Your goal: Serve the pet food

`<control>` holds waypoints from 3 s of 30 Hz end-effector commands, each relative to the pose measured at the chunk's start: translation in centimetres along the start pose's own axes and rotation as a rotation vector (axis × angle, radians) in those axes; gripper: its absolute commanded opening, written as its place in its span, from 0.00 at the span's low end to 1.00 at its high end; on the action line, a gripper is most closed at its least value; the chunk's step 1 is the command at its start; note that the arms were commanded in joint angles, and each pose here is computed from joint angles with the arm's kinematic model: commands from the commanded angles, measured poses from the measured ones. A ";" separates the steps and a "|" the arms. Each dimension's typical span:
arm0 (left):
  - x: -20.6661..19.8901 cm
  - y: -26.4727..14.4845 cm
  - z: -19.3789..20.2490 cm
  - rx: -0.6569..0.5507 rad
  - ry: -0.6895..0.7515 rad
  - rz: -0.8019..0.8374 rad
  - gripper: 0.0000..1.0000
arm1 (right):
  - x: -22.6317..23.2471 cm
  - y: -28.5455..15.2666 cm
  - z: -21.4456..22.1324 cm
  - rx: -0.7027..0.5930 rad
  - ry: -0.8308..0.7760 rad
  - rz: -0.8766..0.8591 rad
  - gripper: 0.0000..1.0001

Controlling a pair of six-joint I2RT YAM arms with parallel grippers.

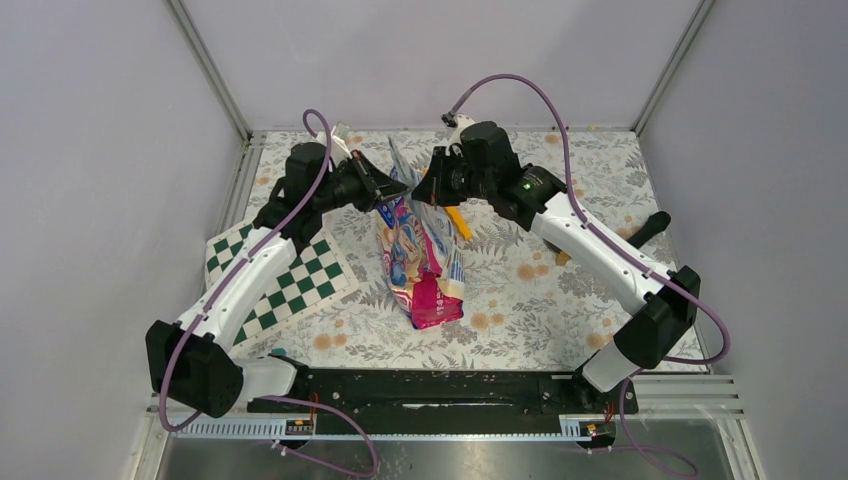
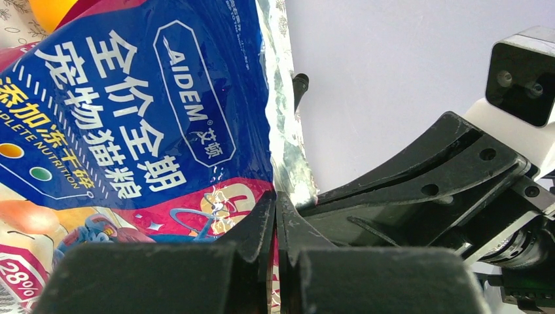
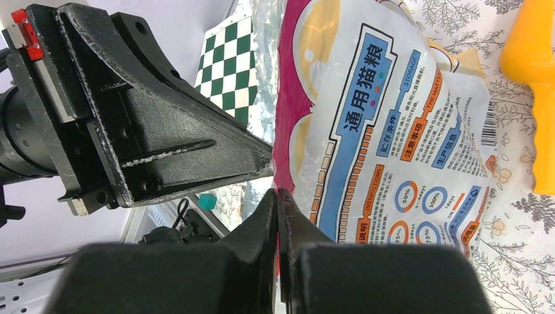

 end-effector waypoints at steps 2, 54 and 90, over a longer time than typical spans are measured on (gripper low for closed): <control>0.0 -1.0 -0.2 -0.031 0.036 0.021 0.00 | 0.6 -1.4 -1.4 -0.067 0.030 0.010 0.00; 0.8 -2.5 -1.4 -0.237 0.254 -0.002 0.00 | -3.0 -2.6 -1.2 -0.021 -0.239 0.497 0.00; -0.2 -1.9 0.3 -0.067 0.208 0.215 0.19 | 2.3 -0.9 0.1 0.026 -0.019 -0.026 0.00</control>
Point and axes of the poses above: each gripper's point midway between its finger pads, its own y axis out along the fingers, its own x axis along the line the jaws close on, z = x × y, the point moved 8 cm from there along -y, back along the fingers, and after that the axes turned 4 degrees about -y, right-handed, at the moved point
